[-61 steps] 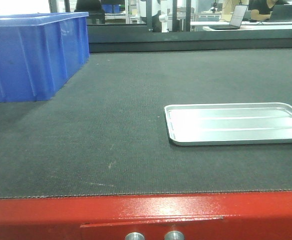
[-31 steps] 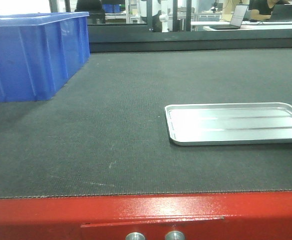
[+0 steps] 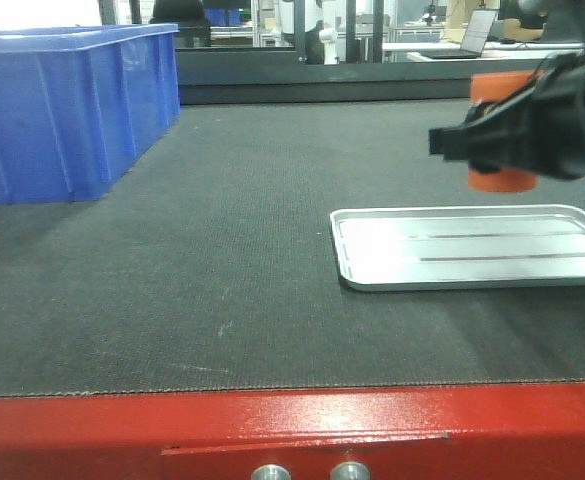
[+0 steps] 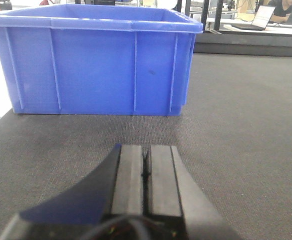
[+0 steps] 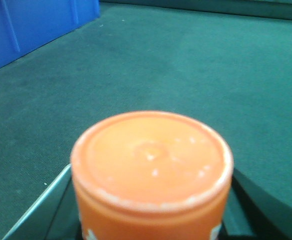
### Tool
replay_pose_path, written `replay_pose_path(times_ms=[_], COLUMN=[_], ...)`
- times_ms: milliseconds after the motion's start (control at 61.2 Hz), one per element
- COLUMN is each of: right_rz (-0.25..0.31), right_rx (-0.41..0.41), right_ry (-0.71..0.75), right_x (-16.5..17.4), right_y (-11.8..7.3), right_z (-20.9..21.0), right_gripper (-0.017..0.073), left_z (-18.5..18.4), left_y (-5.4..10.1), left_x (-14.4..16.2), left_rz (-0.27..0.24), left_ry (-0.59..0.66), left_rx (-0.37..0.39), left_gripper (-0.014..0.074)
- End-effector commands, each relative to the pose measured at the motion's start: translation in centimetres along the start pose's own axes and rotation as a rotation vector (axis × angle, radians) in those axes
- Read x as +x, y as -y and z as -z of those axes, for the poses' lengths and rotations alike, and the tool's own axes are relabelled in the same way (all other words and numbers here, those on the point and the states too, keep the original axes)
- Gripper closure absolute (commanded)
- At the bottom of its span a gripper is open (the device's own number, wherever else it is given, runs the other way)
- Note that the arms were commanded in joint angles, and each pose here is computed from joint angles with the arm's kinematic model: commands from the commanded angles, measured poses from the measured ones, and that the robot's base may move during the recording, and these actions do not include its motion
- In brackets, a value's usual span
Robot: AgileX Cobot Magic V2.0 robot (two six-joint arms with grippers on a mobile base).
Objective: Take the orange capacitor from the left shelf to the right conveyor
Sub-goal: 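Lower the orange cylinder with the right gripper onto the metal tray, then open the right gripper and release the cylinder on the tray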
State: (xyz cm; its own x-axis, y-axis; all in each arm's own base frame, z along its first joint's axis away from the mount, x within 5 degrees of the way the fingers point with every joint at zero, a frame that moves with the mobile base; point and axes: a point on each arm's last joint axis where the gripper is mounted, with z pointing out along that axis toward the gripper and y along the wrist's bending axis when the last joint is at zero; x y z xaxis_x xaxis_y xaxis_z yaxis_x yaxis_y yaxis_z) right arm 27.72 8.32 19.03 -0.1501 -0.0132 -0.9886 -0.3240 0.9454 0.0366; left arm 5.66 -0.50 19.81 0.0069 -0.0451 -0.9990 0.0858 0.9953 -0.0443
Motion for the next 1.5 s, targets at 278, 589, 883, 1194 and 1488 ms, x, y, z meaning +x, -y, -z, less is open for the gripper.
replay_pose_path(times_ms=[278,589,883,1194,1488], right_rz=[0.033,0.025,0.025,0.042,-0.031], right_rx=[-0.008,-0.010,-0.009,0.008,0.021], right_ry=[0.118,0.070,0.057,0.009,0.014], right_x=[1.5,3.1,3.2,1.1,-4.2], right_y=[2.0,2.1,2.1,2.0,1.3], right_z=[-1.5,-2.0,-2.0,-1.0,2.5], right_gripper=[0.0448,0.0429,-0.0078,-0.0059,-0.0059], left_z=[0.1,0.1,0.1,0.1,0.1], left_y=[0.0,0.0,0.0,0.0,0.0], left_x=[-1.0,-1.0,-1.0,-1.0,-1.0], left_rz=[0.005,0.005,0.005,0.005,0.005], left_ry=[0.103,0.103,0.103,0.103,0.103], left_rx=[-0.002,-0.002,-0.002,-0.002,-0.002], left_gripper=[0.0720,0.0720,0.0720,0.0720,0.0720])
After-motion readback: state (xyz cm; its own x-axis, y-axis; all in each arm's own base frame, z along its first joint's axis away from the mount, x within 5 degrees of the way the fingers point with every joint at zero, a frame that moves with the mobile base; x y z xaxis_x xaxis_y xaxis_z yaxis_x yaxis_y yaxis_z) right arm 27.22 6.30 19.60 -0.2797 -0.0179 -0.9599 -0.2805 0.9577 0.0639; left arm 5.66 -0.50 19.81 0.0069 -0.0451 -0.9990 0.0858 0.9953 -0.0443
